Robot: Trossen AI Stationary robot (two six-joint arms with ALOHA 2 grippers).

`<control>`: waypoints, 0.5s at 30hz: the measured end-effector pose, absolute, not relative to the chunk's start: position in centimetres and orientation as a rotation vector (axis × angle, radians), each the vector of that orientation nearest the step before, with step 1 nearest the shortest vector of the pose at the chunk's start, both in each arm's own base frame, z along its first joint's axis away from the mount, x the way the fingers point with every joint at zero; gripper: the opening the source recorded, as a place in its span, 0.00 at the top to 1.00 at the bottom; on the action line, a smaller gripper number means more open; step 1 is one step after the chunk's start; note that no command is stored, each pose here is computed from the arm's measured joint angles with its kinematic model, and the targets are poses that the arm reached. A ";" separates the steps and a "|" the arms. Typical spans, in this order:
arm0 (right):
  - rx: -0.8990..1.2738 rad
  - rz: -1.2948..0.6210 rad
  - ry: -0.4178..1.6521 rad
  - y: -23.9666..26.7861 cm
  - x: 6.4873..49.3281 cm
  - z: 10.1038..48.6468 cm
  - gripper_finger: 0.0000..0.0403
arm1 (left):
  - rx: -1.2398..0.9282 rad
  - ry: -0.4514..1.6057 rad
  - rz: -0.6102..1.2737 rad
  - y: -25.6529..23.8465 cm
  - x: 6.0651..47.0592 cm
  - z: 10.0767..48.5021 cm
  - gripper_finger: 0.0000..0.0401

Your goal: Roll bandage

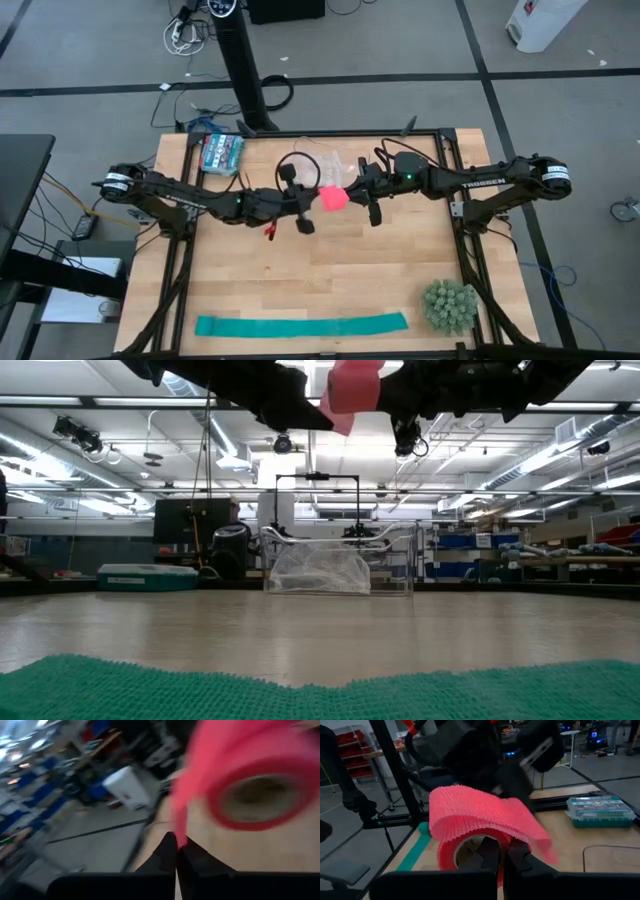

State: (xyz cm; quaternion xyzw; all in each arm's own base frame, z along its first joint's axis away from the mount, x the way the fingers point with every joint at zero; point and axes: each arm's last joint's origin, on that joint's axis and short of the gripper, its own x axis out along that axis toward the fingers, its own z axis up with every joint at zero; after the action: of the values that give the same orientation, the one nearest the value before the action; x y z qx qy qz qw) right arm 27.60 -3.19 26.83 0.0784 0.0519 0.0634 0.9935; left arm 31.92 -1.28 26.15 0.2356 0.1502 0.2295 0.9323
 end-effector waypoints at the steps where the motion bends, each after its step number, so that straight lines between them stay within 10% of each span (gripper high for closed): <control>1: 0.157 0.127 0.104 -3.2 27.6 26.8 1.00 | 0.492 0.302 0.498 -1.1 31.9 26.3 0.99; 15: 0.185 0.125 0.146 -3.3 27.5 26.4 1.00 | 0.614 0.012 0.703 -0.5 30.8 31.3 0.98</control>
State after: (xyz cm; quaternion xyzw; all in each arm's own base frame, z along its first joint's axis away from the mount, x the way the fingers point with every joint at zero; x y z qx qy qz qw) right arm 27.54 -3.25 26.44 0.0923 0.0730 0.0622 0.9911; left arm 30.81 -0.47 31.33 0.2959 0.0058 0.3387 0.8932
